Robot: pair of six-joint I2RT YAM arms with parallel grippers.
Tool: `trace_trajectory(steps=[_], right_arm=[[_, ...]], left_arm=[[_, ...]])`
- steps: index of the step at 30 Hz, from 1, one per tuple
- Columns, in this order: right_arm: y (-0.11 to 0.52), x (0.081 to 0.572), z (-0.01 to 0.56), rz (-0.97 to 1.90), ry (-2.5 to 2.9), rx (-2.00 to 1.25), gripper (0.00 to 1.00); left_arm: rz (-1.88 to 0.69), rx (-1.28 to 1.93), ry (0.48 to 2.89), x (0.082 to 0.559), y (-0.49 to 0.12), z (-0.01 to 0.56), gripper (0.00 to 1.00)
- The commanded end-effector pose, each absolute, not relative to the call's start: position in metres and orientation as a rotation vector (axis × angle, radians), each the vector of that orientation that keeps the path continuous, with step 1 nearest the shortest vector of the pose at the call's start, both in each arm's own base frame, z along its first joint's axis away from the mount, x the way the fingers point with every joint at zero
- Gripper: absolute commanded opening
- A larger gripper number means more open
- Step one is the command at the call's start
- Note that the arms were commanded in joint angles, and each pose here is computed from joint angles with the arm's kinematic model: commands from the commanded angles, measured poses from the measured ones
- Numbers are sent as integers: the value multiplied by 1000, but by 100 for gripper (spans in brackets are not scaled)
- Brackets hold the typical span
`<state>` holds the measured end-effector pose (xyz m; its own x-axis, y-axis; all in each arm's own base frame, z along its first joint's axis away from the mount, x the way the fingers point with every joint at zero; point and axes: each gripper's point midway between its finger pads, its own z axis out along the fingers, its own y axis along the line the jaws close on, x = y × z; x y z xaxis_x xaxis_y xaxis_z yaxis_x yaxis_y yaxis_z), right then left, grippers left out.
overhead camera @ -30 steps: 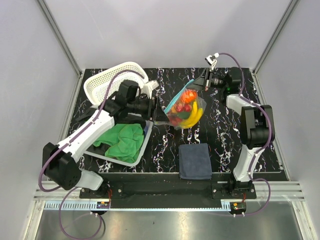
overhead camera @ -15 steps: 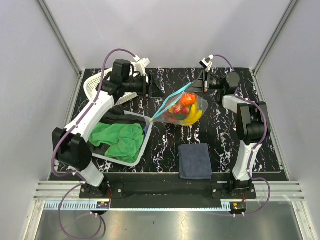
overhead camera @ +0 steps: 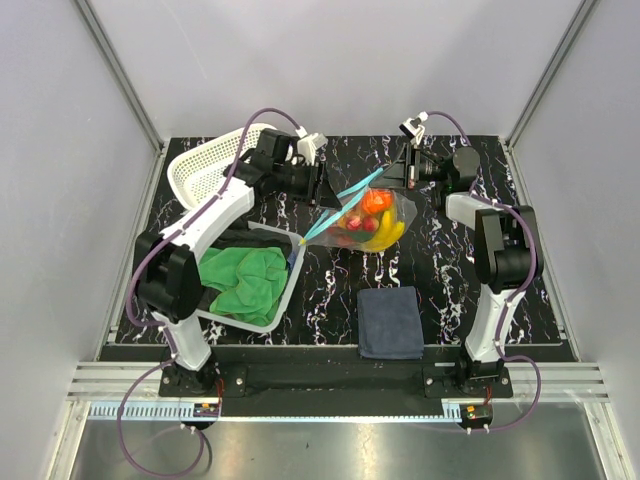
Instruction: Open the zip-top bag and remove the fake food
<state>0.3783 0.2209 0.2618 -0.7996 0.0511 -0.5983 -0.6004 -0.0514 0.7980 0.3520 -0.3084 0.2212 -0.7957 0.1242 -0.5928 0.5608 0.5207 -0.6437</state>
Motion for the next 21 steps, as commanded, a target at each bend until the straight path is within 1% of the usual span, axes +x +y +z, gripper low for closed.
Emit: trace_trajectory(steps=[1,2,3,4,5,6,7,8,10,11,12,14,15,16,17,18,21], right_arm=[[226,367,289,1801,1652,-701,0],[226,367,290,1821,1695,-650,0],[227,373,291,1818,1714,-588,0],[227,381,285,1734,1690,-608,0],[227,379,277,1763,1836,-471,0],[228,392,280,1670,1858,-418,2],[227,398,273,1530,1852,-488,6],[225,394,263,1515,1967,-407,14],[218,404,262,1425,2026,-310,20],[216,397,255,1413,2111,-246,33],[208,407,252,1312,2152,-165,40],[197,399,244,1234,2255,-55,57],[190,402,242,1158,2282,1,99],[184,402,241,1103,2306,35,100],[175,390,233,1040,2399,122,100],[162,397,237,923,2412,210,100],[148,379,236,833,2504,389,99]], left_arm=[[-1159,524,2298,370,-310,218,32],[-1164,517,2316,370,-311,213,21],[-1172,515,2316,370,-311,214,14],[-1182,502,2330,368,-312,212,6],[-1188,495,2332,367,-311,213,0],[-1190,492,2332,365,-312,215,0],[-1181,467,2340,366,-312,215,0],[-1176,449,2335,365,-310,221,0],[-1179,394,2349,363,-311,223,0],[-1180,371,2341,361,-310,229,0],[-1185,352,2340,360,-311,231,0],[-1229,295,2323,355,-314,238,0],[-1238,271,2318,354,-315,241,0],[-1258,215,2339,350,-316,236,0],[-1273,200,2309,350,-317,244,0],[-1282,179,2307,350,-318,245,0],[-1357,123,2284,349,-323,253,0]])
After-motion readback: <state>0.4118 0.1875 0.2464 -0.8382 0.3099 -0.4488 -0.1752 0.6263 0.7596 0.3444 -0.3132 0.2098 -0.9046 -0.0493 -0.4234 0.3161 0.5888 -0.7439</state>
